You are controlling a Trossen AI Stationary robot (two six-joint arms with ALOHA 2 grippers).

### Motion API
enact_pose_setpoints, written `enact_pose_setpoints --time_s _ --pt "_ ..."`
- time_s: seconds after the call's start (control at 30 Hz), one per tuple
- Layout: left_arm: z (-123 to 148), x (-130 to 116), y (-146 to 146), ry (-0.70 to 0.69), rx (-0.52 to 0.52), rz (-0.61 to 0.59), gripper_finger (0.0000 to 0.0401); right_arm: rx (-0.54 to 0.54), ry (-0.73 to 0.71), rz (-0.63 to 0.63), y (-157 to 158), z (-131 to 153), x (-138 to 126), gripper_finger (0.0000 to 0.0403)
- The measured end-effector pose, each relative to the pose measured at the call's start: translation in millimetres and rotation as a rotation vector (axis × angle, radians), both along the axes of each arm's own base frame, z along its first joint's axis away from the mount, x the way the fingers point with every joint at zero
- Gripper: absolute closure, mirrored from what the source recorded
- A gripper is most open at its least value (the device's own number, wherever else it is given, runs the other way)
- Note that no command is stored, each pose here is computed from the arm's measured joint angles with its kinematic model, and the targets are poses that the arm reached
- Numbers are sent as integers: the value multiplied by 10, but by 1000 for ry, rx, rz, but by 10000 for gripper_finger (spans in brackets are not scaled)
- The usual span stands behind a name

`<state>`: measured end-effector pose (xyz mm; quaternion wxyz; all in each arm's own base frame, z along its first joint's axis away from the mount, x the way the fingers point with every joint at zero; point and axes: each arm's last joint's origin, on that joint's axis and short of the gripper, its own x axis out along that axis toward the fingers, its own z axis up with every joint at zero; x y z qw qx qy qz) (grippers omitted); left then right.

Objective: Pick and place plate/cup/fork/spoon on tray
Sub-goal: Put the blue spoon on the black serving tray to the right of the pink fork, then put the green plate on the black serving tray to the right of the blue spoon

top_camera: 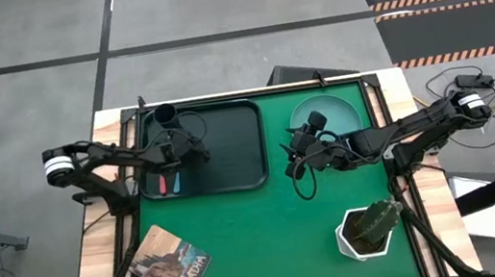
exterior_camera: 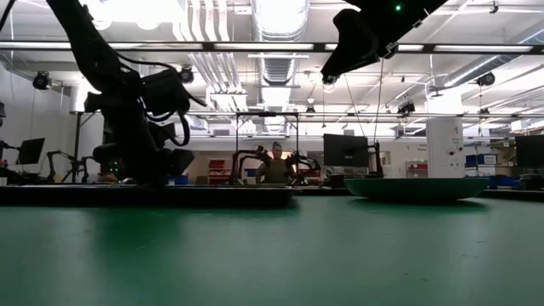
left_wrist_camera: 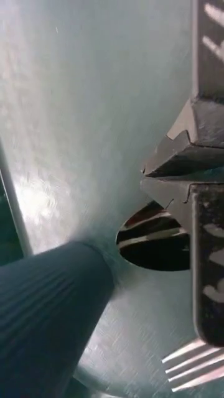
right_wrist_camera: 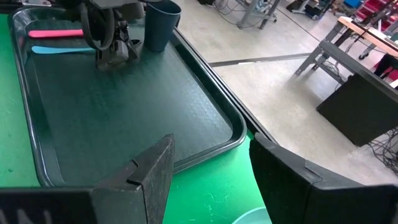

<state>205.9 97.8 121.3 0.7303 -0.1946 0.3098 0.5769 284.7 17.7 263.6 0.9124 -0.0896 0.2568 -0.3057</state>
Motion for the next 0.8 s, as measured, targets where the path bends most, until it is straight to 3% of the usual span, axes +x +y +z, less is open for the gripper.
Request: enact_pose_setpoints --time_s 0.8 --pt "10 -62 30 47 5 29 401 0 3 0 0 -3 -2 207"
